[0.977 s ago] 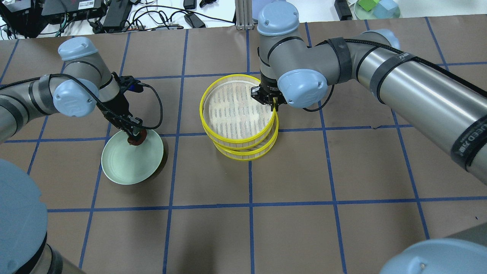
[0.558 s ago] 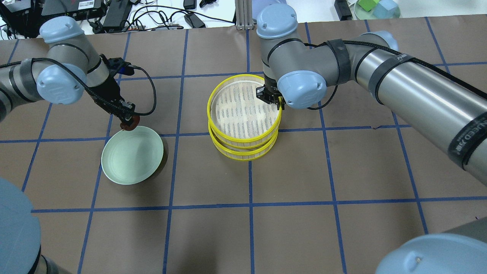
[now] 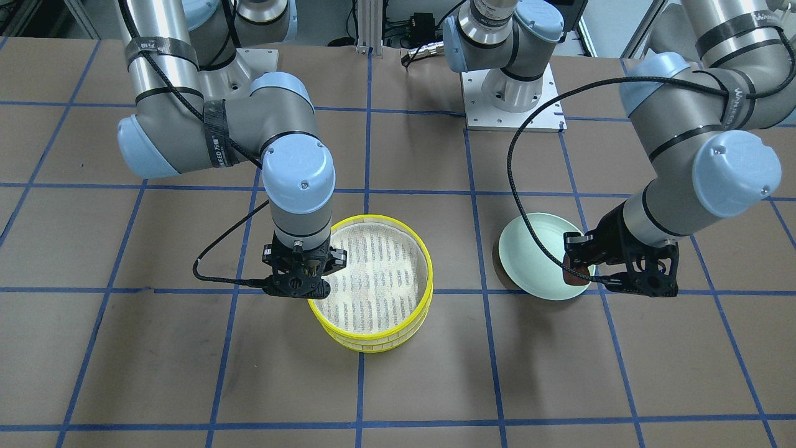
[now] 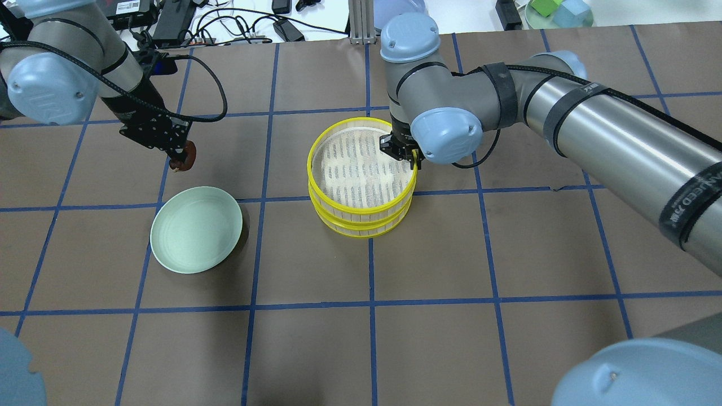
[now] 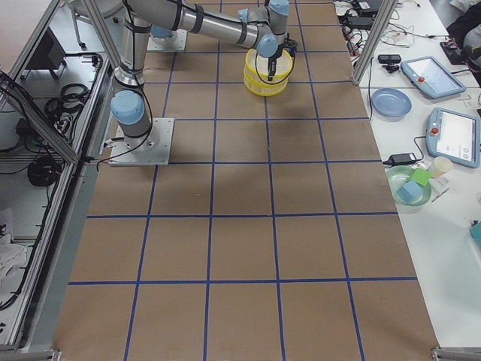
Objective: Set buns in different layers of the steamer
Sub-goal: 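Carry the brown bun with the left gripper over the top steamer tier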
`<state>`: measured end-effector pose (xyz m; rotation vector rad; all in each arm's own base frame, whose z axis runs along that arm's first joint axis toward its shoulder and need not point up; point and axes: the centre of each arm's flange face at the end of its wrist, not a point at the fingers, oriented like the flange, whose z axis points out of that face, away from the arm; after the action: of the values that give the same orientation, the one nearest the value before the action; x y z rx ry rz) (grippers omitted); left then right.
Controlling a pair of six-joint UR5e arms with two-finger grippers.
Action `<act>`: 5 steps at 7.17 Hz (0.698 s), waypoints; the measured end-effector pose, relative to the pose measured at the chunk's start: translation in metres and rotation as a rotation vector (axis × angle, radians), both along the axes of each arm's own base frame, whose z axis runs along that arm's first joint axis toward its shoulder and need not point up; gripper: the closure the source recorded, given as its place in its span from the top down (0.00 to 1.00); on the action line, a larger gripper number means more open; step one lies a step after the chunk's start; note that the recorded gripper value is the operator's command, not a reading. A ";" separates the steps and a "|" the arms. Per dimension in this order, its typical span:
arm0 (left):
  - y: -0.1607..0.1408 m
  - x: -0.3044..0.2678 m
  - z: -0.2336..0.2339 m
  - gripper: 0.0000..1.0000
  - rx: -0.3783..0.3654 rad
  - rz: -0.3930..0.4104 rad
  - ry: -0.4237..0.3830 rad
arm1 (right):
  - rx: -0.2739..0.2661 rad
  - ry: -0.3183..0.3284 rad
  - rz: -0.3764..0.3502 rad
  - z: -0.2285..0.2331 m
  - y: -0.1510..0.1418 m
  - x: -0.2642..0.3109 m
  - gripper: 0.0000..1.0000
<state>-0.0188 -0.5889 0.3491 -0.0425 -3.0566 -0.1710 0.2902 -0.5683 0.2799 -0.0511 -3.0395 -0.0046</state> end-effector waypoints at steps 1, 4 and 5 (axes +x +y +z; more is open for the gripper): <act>0.003 -0.015 0.016 0.00 -0.021 0.083 0.024 | -0.011 0.001 0.000 0.006 0.001 0.000 0.00; 0.012 -0.104 0.047 0.00 -0.050 0.242 0.154 | -0.030 -0.004 0.019 0.014 0.007 0.008 0.00; 0.015 -0.131 0.048 0.00 -0.043 0.286 0.200 | -0.024 0.000 0.029 0.012 0.009 0.009 0.00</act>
<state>-0.1495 -0.5743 0.3975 0.3504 -2.8259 -0.0760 0.2996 -0.5596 0.2923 -0.0085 -3.0404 0.0335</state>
